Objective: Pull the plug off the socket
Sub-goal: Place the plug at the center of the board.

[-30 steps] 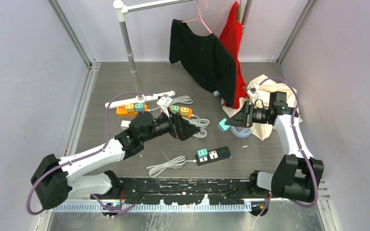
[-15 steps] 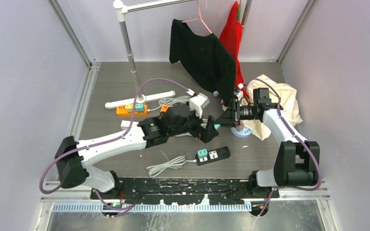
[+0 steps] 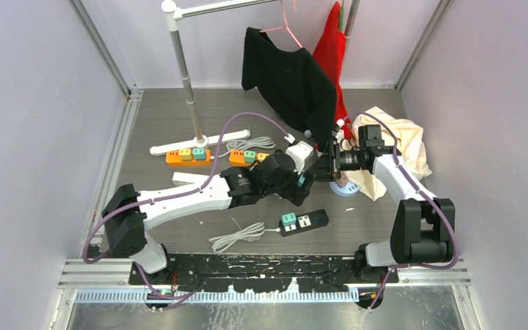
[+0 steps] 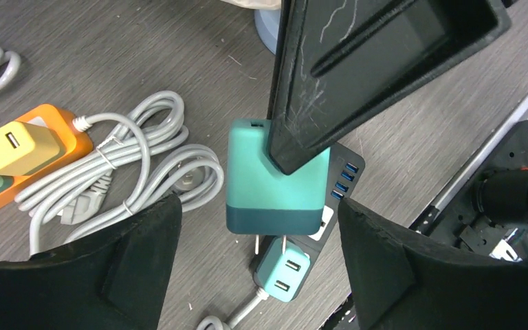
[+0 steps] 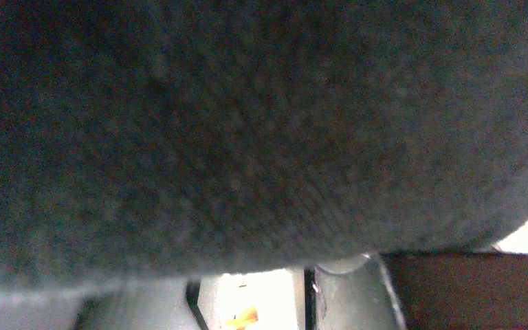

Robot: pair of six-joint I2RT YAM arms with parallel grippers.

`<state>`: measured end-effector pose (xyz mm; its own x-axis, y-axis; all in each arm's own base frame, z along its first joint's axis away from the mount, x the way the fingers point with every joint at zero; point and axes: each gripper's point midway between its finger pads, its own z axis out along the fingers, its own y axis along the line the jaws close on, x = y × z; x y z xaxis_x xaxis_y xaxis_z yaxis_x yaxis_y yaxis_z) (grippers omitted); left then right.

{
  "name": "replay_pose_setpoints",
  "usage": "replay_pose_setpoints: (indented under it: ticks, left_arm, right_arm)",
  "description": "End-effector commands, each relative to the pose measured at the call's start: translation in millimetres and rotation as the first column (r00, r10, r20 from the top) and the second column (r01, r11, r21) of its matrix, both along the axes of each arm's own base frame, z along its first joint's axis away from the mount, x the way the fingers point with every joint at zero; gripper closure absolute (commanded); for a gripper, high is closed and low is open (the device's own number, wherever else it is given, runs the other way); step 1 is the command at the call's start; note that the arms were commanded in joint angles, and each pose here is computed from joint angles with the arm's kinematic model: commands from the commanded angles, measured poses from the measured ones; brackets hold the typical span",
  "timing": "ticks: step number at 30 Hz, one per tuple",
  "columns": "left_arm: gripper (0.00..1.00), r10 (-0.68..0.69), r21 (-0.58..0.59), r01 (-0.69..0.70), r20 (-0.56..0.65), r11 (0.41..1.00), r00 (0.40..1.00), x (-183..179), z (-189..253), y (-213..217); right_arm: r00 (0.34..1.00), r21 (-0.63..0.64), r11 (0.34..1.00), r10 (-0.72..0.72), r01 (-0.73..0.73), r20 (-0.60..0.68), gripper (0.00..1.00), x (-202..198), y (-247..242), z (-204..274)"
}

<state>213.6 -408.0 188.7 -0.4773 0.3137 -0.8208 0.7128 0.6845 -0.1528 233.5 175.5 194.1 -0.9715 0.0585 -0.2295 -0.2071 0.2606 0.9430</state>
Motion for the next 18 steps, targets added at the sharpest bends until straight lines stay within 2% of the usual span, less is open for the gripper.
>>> replay_pose_setpoints:
  ticks: [1, 7, 9, 10, 11, 12, 13, 14, 18]
  left_arm:
    - [0.2, 0.035, -0.041, -0.032, 0.063, 0.999, 0.997, 15, 25, -9]
    - [0.39, 0.053, -0.045, -0.051, 0.06, 0.998, 0.997, 19, 25, -15]
    - [0.55, 0.047, -0.054, -0.044, 0.057, 0.998, 0.997, 19, 26, -17]
    - [0.68, 0.046, -0.057, -0.043, 0.055, 0.997, 0.997, 19, 26, -18]
    - [0.77, 0.042, -0.057, -0.039, 0.051, 0.998, 0.998, 18, 26, -19]
    - [0.86, 0.041, -0.053, -0.038, 0.049, 0.998, 0.998, 17, 25, -18]
    - [0.95, 0.043, -0.048, -0.041, 0.047, 0.998, 0.998, 17, 24, -17]
    - [1.0, 0.051, -0.043, -0.049, 0.044, 0.998, 0.998, 17, 23, -14]
    - [1.0, 0.12, -0.065, -0.118, 0.037, 0.991, 0.992, 14, 17, 11]
  right_arm:
    - [0.999, 0.035, 0.999, 0.025, -0.027, 0.048, 0.81, 4, 4, 17]
    - [0.998, 0.031, 0.999, 0.029, -0.031, 0.049, 0.8, 3, 5, 15]
    - [0.998, 0.029, 0.999, 0.03, -0.031, 0.049, 0.8, 3, 5, 15]
    - [0.998, 0.029, 0.999, 0.03, -0.032, 0.051, 0.8, 3, 5, 15]
    - [0.998, 0.028, 0.999, 0.031, -0.033, 0.056, 0.79, 3, 5, 15]
    - [0.998, 0.027, 0.999, 0.033, -0.035, 0.057, 0.73, 2, 6, 15]
    - [0.997, 0.024, 0.999, 0.035, -0.037, 0.066, 0.63, 2, 5, 15]
    - [0.996, 0.017, 0.999, 0.039, -0.041, 0.082, 0.54, 0, 5, 15]
    - [0.982, -0.083, 0.995, 0.072, -0.059, 0.176, 0.21, -5, -2, 7]
